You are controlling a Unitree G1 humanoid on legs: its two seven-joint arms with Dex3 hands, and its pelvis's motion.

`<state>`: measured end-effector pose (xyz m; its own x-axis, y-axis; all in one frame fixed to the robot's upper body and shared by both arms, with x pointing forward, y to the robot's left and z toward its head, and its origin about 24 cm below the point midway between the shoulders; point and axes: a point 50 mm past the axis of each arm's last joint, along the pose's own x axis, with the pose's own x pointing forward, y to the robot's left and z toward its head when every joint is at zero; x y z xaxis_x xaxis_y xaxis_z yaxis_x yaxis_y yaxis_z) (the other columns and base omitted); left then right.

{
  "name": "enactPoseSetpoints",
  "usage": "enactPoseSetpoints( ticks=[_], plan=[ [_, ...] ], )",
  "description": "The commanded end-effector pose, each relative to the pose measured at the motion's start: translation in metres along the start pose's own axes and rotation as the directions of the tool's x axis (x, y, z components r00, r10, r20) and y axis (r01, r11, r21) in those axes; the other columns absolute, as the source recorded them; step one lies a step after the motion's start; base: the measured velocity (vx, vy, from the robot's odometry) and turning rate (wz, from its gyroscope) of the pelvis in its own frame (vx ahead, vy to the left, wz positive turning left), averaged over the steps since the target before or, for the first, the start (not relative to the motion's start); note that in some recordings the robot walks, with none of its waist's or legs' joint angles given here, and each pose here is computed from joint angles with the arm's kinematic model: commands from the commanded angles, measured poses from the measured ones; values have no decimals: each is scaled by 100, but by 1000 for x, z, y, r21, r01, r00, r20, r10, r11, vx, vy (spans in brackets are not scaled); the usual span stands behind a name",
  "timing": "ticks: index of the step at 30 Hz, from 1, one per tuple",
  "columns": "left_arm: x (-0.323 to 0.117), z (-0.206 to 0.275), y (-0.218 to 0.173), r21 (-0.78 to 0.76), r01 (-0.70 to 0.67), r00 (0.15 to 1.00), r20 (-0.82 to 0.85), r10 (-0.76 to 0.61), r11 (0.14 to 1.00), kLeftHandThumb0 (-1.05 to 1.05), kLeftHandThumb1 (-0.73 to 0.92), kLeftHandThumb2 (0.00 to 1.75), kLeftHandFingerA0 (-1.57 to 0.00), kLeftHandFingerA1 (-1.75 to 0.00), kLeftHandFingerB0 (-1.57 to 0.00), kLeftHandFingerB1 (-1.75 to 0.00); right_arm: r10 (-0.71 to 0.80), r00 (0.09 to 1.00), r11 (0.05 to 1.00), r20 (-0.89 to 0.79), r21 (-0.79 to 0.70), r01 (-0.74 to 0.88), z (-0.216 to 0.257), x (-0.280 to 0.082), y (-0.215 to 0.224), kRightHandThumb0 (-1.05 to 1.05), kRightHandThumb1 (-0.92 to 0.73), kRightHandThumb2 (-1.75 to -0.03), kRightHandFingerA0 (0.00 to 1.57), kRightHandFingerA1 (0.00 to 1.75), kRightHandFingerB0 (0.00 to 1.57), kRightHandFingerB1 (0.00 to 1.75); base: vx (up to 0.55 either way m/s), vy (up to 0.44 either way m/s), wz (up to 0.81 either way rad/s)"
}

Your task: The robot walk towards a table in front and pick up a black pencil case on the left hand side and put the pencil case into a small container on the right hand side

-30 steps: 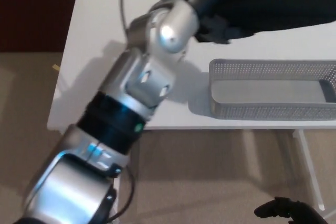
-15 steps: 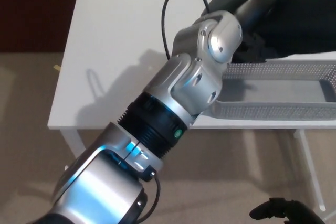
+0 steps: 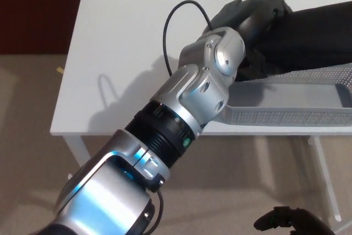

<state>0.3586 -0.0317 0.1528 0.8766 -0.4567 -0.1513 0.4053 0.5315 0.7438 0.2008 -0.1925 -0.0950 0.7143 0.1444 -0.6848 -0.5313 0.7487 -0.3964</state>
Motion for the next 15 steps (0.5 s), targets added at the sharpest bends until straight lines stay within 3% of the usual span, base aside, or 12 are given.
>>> enactPoseSetpoints(
  ticks=[1,5,9,12,15],
  plan=[
    [-1,46,-36,-101,72,994,83,-64,992,-24,76,65,-70,-155,-68,-95,8,1000,1000,-12,-11,-8,1,0,-4,-47,-65,-76,64,64,50,72,0,0,0],
    [0,52,-38,-107,80,994,83,-71,991,-21,77,63,-69,-155,-66,-104,17,1000,999,0,-28,-17,2,-2,-3,-47,-66,-74,64,60,46,70,0,0,0],
    [0,56,-42,-104,85,991,110,-73,991,-25,75,65,-71,-142,-69,-78,19,1000,999,6,-37,-19,3,-2,-3,-49,-66,-77,64,64,49,73,0,0,0],
    [0,59,-45,-98,87,991,107,-76,991,-21,76,66,-68,-149,-67,-91,19,1000,998,3,-53,-19,6,-3,-3,-48,-68,-75,65,64,48,71,0,0,0],
    [0,59,-45,-98,98,990,111,-87,990,-21,76,66,-69,-148,-67,-88,17,1000,998,8,-60,-17,8,-2,-3,-48,-68,-75,65,64,48,71,0,0,0]
  ],
)
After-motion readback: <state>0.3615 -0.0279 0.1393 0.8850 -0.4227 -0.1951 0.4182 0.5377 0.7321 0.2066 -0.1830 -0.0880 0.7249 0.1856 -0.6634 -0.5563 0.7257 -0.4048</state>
